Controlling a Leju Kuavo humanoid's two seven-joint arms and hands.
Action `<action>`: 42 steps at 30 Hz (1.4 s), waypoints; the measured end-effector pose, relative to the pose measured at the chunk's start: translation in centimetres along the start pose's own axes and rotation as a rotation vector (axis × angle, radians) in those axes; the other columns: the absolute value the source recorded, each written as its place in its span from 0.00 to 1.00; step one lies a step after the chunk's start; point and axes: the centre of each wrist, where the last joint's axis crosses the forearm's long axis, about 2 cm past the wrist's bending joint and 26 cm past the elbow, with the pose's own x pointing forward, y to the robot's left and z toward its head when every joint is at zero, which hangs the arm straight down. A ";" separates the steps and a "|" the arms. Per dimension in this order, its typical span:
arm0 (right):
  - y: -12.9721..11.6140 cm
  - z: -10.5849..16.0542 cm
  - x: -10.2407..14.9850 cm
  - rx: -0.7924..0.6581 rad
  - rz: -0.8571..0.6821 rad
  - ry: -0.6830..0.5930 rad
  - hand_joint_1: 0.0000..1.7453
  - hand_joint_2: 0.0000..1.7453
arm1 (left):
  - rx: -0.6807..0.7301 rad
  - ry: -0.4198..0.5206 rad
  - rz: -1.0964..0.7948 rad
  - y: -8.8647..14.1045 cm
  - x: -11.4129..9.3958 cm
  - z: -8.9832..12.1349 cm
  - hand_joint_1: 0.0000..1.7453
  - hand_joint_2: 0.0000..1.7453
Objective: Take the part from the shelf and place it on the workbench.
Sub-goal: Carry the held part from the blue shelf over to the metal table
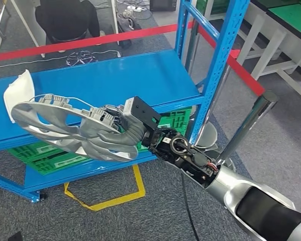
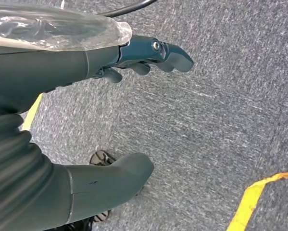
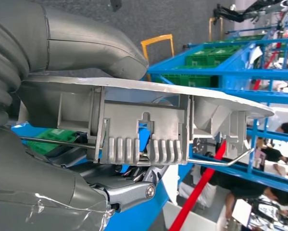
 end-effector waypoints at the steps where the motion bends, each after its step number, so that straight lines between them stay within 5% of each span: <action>1: 0.0 0.0 0.0 0.000 0.001 -0.002 1.00 1.00 | 0.000 0.000 0.001 0.0 0.0 0.0 0.00 1.00; 42: 0.0 0.3 0.2 -0.006 0.013 -0.001 1.00 1.00 | -0.006 -0.007 -0.010 0.0 0.1 0.0 0.00 1.00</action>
